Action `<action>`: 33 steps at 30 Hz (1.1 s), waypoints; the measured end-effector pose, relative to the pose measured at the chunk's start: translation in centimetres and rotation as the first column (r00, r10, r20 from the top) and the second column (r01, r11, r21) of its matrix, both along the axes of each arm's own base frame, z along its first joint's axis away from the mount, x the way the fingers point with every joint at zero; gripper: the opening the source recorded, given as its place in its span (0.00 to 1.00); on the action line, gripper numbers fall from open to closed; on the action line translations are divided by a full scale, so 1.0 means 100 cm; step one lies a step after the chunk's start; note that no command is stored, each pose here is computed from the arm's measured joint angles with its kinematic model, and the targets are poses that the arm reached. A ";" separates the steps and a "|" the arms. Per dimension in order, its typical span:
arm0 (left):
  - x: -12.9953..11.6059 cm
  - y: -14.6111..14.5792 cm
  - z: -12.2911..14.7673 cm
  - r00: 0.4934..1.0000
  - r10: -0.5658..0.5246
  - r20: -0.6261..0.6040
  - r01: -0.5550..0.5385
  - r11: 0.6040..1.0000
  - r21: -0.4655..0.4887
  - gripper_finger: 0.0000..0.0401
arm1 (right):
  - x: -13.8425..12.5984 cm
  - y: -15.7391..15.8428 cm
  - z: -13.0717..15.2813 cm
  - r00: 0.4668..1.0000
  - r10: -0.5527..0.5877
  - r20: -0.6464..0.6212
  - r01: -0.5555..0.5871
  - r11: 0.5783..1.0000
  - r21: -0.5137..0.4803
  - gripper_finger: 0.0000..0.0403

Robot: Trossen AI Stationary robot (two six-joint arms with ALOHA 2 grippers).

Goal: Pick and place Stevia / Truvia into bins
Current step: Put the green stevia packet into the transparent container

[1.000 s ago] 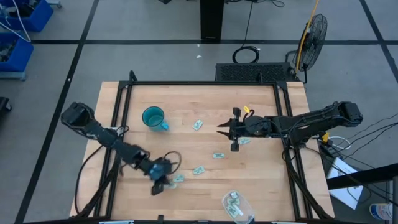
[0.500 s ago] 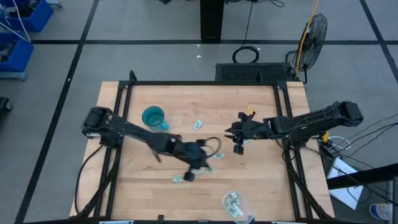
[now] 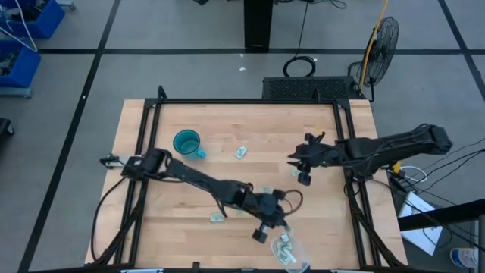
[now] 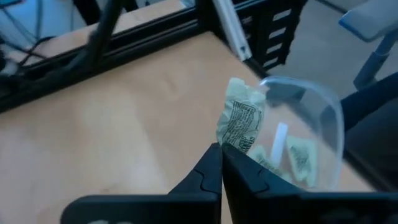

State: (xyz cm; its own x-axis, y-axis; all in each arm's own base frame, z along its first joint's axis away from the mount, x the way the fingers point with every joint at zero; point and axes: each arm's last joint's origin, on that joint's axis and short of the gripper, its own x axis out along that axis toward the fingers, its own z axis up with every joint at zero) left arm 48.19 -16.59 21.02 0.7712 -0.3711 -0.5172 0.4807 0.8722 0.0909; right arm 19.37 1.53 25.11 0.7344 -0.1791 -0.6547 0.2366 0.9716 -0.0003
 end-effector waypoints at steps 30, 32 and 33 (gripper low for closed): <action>-0.042 0.073 0.075 0.888 0.456 0.060 -0.383 0.659 0.647 0.10 | -0.016 0.003 -0.060 0.990 -0.037 -0.137 0.054 0.991 0.123 0.34; -0.055 0.099 0.093 0.866 0.499 0.028 -0.384 0.630 0.675 0.10 | -0.021 0.002 -0.070 0.987 -0.042 -0.155 0.061 0.991 0.116 0.37; -0.064 0.112 0.104 0.852 0.523 0.014 -0.391 0.619 0.681 0.10 | -0.022 0.002 -0.073 0.988 -0.044 -0.151 0.060 0.992 0.108 0.39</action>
